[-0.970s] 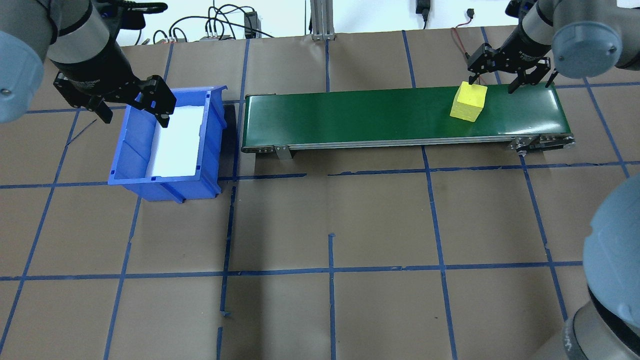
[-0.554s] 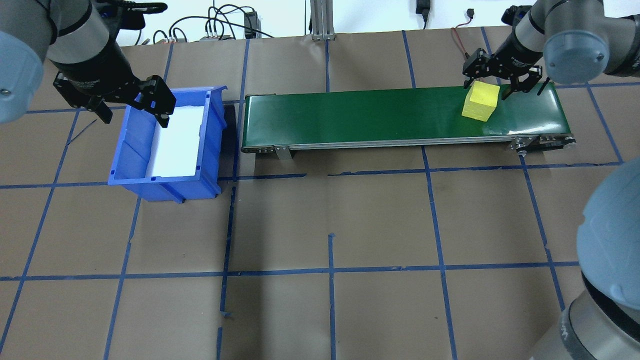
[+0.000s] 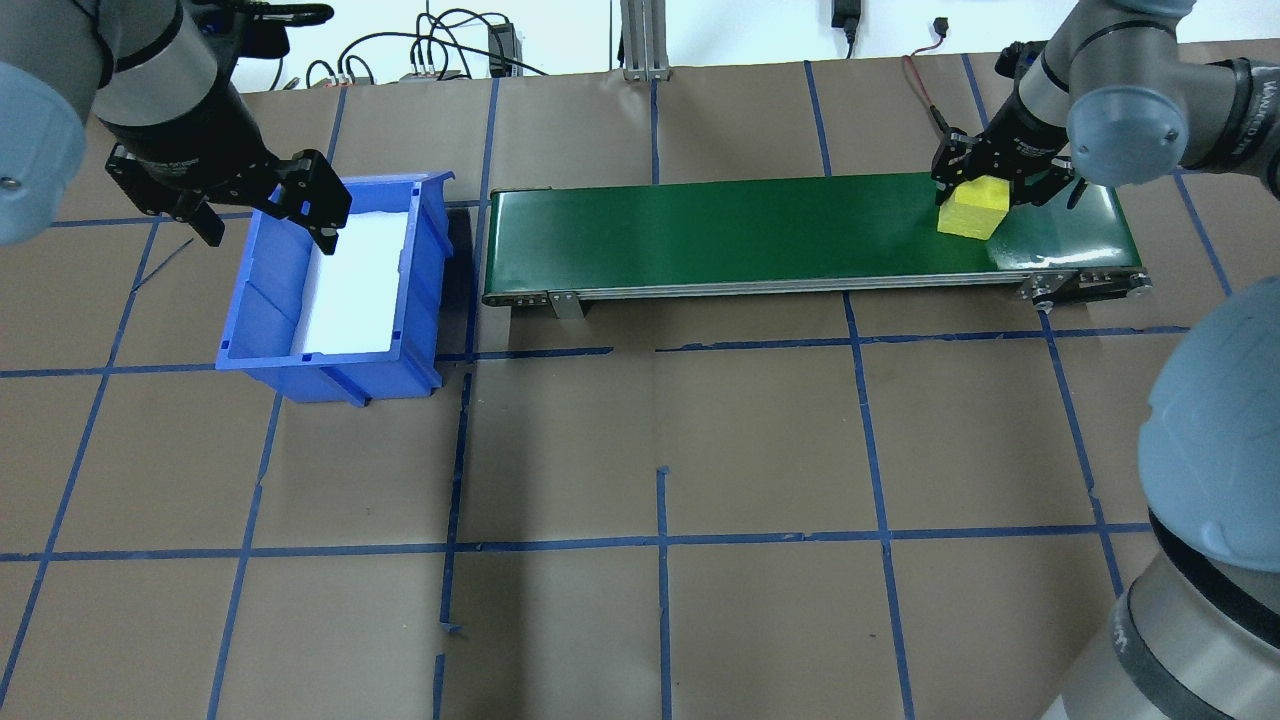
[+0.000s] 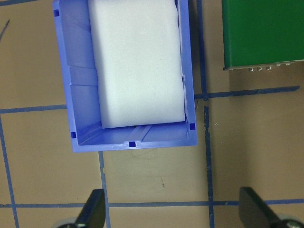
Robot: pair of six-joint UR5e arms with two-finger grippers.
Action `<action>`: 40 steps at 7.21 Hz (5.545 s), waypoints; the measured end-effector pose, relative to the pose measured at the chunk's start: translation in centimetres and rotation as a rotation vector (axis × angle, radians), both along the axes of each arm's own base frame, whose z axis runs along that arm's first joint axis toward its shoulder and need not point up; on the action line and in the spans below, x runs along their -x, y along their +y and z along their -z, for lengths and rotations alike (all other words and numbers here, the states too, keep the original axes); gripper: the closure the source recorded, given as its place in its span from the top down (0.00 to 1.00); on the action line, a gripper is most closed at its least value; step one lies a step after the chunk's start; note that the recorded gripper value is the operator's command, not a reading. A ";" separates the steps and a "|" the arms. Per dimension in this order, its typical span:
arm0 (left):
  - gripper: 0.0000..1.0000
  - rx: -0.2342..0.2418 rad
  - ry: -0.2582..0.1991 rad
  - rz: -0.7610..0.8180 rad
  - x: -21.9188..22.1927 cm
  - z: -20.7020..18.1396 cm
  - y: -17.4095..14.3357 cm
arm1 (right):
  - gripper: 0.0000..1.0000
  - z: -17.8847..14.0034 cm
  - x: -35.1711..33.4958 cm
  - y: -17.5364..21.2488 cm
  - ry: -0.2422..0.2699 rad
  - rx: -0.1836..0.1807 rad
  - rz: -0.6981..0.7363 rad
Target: Move block left to right into plate
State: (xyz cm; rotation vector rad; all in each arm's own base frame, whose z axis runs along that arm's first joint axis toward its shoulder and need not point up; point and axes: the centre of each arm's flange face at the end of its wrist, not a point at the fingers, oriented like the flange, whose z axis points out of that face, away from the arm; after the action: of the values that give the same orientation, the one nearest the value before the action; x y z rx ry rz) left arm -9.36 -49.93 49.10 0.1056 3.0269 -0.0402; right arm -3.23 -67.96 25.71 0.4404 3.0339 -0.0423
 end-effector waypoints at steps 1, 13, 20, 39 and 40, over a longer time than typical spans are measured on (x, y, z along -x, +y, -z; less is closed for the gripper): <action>1.00 -0.001 0.000 0.000 0.0 0.0 0.0 | 0.16 -0.7 0.5 0.3 0.029 -0.014 -0.007; 1.00 0.000 -0.003 0.016 0.0 -0.2 0.1 | 0.39 0.3 44.5 42.6 0.026 -0.107 -0.201; 1.00 -0.004 0.000 0.024 -0.3 -0.1 0.1 | 1.00 1.4 45.8 43.4 0.036 -0.093 -0.245; 1.00 -0.012 0.000 0.009 -1.4 0.1 0.0 | 1.00 -26.2 -19.1 22.4 0.100 0.066 -0.192; 1.00 -0.012 0.000 0.009 -1.4 0.1 0.0 | 1.00 -26.0 -19.2 22.4 0.099 0.065 -0.192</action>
State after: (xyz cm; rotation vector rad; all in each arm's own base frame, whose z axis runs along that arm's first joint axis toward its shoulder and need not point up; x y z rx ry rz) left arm -7.96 -49.97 48.98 0.1206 3.0269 -0.0226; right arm 15.94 -45.55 51.71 0.1445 3.1446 -0.1552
